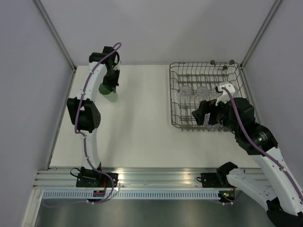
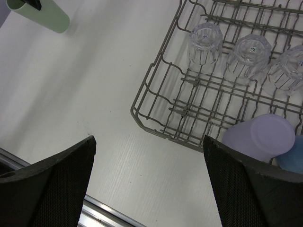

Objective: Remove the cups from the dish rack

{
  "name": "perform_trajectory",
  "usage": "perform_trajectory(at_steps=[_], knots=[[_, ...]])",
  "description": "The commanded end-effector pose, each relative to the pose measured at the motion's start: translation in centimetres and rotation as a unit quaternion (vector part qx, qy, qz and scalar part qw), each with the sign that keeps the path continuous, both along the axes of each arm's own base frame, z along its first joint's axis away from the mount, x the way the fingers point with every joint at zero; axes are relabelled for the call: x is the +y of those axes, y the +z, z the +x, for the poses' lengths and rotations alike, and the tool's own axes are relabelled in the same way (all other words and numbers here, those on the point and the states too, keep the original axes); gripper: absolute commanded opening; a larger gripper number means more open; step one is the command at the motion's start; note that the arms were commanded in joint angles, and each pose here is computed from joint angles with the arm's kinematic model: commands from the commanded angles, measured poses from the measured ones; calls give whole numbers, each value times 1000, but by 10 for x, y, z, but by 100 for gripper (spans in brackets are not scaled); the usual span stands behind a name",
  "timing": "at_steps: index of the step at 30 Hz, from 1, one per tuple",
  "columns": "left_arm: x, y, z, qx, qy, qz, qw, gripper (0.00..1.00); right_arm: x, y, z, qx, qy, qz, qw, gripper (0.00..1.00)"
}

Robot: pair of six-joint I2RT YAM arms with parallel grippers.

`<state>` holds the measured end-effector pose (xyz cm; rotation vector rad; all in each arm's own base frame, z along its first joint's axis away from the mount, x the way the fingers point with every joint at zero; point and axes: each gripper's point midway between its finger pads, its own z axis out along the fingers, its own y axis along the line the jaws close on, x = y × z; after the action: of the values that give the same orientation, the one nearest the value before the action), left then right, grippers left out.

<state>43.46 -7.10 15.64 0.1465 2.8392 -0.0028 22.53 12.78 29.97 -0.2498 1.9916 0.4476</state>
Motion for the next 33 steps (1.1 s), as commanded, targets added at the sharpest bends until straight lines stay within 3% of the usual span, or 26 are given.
perform_trajectory(at_steps=[1, 17, 23, 30, 31, 32, 33], knots=[[-1, 0, -8, 16, -27, -17, 999, 4, -5, 14, -2, -20, -1, -5, 1000, 98], [-4, -40, -11, 70, -26, -4, 997, 11, -2, 12, -3, -26, 8, 2, 1000, 98], [-6, -29, -5, 49, -24, -5, 998, 32, -2, 12, -3, -26, 8, 1, 1000, 98], [-12, 10, -1, -4, -26, -25, 999, 39, -7, 6, 2, -19, -11, -7, 1000, 98], [-14, 17, -1, -13, -28, -30, 999, 45, -10, 5, 3, -18, -23, -11, 1000, 98], [-15, 25, -2, -23, -29, -37, 999, 99, -16, 0, 7, -11, -42, -19, 999, 98], [-17, 32, -2, -33, -31, -42, 998, 100, -27, -5, 12, -6, -80, -30, 996, 98]])
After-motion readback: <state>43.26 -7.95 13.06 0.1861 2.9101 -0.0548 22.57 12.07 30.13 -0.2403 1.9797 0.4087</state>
